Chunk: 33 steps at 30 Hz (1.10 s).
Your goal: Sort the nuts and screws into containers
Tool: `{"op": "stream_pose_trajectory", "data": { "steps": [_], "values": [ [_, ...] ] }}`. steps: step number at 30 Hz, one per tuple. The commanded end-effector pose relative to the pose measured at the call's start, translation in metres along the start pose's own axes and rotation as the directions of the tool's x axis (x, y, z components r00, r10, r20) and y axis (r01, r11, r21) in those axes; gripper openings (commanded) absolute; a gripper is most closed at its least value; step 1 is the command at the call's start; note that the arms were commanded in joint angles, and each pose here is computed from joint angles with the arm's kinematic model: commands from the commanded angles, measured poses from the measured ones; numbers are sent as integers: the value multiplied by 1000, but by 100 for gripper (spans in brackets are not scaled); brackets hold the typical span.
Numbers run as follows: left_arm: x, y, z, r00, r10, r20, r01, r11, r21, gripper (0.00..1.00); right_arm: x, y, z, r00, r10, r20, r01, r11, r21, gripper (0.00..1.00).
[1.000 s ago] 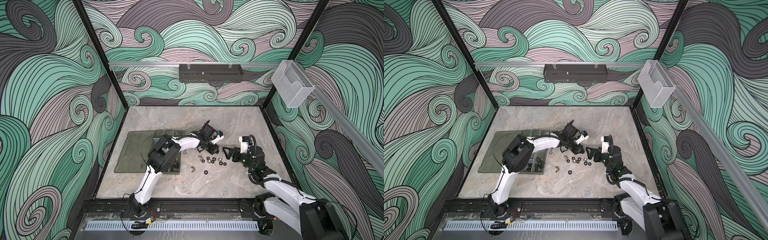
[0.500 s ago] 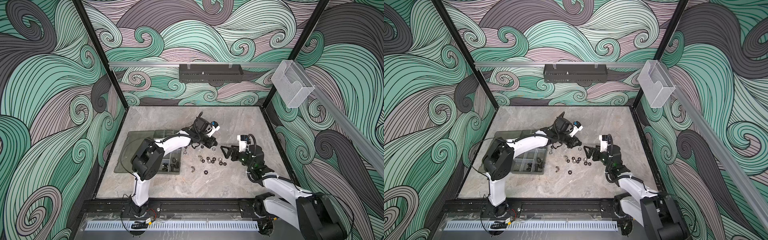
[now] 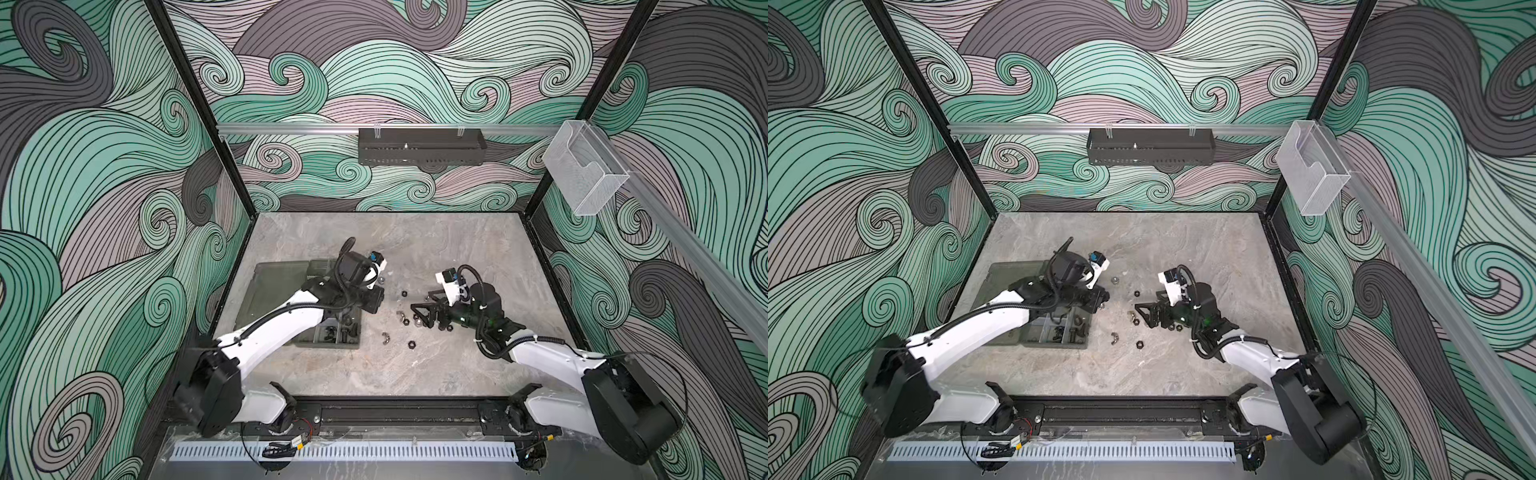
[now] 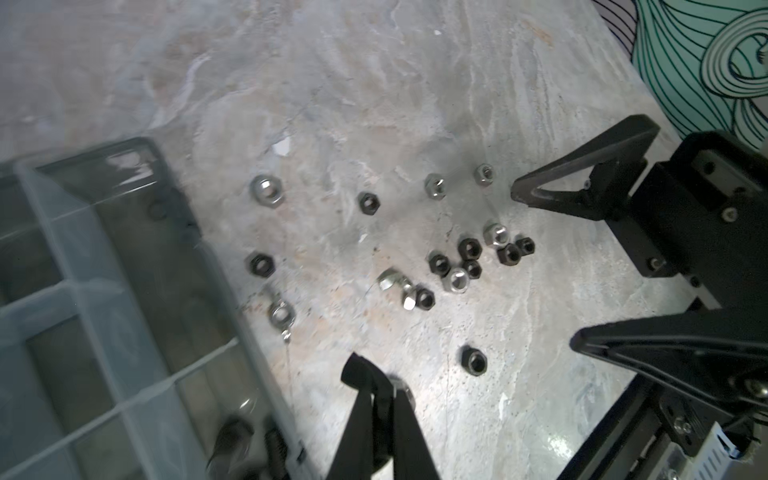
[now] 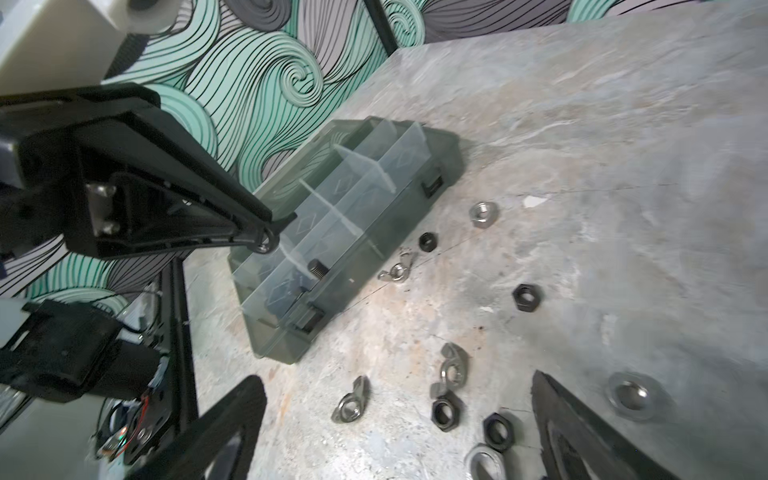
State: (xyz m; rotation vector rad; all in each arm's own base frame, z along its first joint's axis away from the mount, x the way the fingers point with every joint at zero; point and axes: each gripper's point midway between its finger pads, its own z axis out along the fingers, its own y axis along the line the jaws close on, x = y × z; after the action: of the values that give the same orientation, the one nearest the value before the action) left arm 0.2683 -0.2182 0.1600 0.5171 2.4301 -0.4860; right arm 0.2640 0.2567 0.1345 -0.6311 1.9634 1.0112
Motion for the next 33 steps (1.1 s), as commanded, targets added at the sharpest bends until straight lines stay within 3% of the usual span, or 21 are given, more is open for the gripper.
{"op": "stream_pose_trajectory", "data": {
  "steps": [1, 8, 18, 21, 33],
  "values": [
    [31, 41, -15, 995, -92, -26, 85, 978, -192, 11, -5, 18, 7, 998, -68, 8, 68, 994, -82, 99],
    [73, 84, -34, 963, -261, -64, 222, 906, -361, 11, 0, 23, 17, 998, -63, -15, 61, 991, -122, 99],
    [97, 97, -15, 921, -353, -166, 261, 873, -412, 10, 2, 41, 21, 993, -112, -30, 105, 977, -188, 99],
    [110, 100, -12, 885, -404, -230, 278, 857, -435, 10, 6, 37, 23, 993, -108, -39, 100, 980, -170, 99],
    [116, 105, -2, 875, -416, -247, 271, 845, -461, 10, 5, 36, 25, 993, -109, -47, 100, 980, -169, 99]
  ]
}}
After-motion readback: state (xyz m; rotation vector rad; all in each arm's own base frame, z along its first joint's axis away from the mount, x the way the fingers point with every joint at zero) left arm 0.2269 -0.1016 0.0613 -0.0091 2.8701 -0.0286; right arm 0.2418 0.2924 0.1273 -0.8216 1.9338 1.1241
